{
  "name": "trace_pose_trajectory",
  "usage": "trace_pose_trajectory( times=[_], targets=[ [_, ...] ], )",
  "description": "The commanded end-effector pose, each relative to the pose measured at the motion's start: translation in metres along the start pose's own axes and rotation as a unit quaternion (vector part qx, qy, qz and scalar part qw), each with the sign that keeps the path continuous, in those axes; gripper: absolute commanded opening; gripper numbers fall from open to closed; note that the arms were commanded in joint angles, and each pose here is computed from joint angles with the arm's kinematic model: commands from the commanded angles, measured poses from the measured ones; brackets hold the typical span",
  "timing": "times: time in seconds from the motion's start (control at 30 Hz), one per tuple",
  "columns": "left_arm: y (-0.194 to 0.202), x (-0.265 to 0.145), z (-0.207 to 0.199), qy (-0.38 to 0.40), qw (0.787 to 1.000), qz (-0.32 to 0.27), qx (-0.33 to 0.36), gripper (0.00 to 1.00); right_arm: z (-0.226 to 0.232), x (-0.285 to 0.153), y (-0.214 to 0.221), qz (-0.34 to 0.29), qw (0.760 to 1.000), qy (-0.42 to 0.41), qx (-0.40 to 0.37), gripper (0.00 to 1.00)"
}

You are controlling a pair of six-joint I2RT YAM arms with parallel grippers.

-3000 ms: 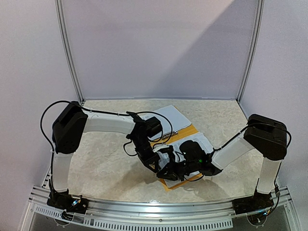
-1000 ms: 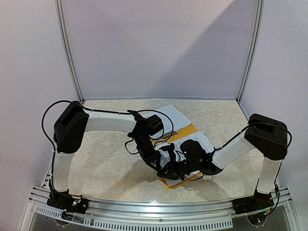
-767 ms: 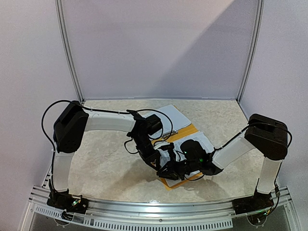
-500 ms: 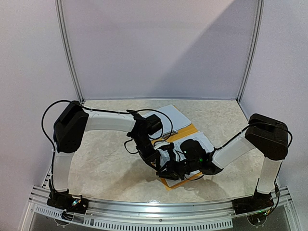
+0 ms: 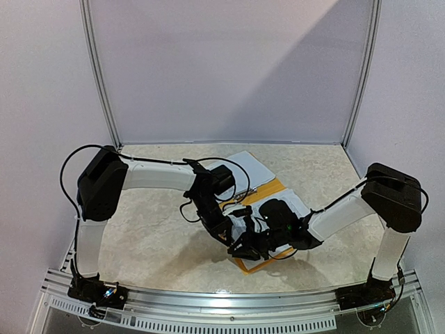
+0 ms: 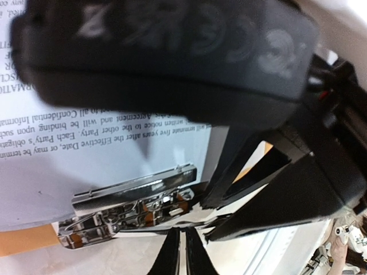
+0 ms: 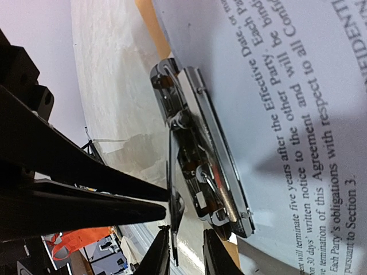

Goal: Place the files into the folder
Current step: Clamp the file in the folder with some files.

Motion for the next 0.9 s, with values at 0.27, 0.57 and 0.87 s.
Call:
trace_pose_trajectory(
  times=[0.27,0.57,0.87],
  targets=[
    [0.011,0.028,0.02,-0.03,0.999,0.032,-0.008,0.08,-0.002,-0.008,-0.006,-0.023,0.998,0.05,0.015,0.15],
    [0.002,0.023,0.016,-0.034,0.999,0.021,0.004,0.08,-0.014,-0.011,-0.004,-0.032,0.997,0.066,0.026,0.09],
    [-0.002,0.001,0.005,-0.029,0.999,0.02,0.034,0.11,-0.015,-0.014,-0.003,-0.031,0.997,0.064,0.025,0.05]
  ],
)
Point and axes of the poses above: each gripper's point midway between its finger pads, its own x axis out along the fingers, its own z axis along the line the jaws close on, y = z × x, the point moved 7 cm from there along -x, back along the fingers, and after that the axes turned 1 degree about x, right-handed, at the moved point
